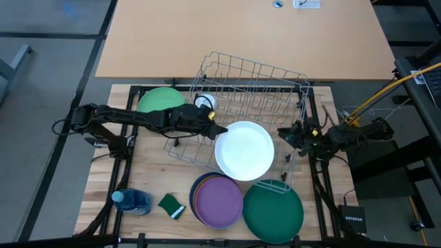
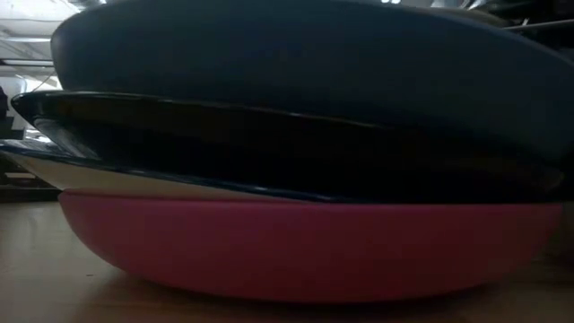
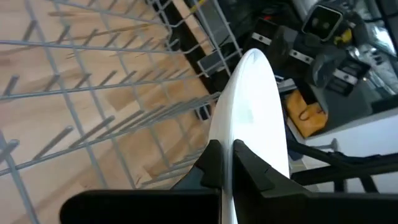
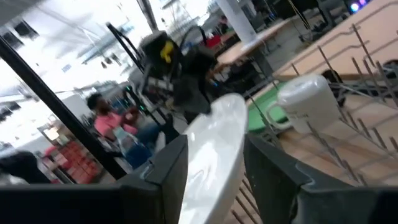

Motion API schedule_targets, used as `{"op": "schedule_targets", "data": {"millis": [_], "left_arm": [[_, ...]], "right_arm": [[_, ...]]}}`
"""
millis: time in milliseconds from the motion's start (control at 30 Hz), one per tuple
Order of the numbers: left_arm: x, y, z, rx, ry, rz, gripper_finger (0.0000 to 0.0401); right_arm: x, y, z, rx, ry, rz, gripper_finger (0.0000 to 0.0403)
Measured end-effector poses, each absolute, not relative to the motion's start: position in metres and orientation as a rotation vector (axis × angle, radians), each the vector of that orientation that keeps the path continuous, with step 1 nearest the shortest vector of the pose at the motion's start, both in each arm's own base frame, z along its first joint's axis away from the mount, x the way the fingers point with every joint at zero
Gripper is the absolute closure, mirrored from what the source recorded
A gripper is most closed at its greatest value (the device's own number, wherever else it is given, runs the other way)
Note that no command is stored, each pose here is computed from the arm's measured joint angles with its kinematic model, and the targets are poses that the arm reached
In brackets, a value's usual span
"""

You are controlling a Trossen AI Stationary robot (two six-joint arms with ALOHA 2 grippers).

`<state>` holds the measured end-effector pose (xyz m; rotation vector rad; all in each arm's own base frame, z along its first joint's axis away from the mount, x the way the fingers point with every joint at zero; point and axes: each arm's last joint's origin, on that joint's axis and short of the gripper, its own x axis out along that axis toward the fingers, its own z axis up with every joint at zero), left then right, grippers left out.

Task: Sort dishes
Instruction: Put the white plate in the dish rack

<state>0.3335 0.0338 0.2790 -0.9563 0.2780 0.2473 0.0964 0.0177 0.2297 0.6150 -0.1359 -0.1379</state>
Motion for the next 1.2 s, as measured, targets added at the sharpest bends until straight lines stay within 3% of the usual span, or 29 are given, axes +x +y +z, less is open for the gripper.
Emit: {"op": "schedule_targets", "data": {"millis": [500,1200], "left_arm": [[0.332,0.033,0.274,-0.975,0.325,0.274,0.0401],[0.332,0.033,0.274,-0.98,0.327,0.272,0.0401]], "right_arm": [[0.115,0.025,0.216,0.812,0.0,-0.148,0.0243],[0.133,0.034,0.199,1.268,0.173,-0.136,0.0243]]}}
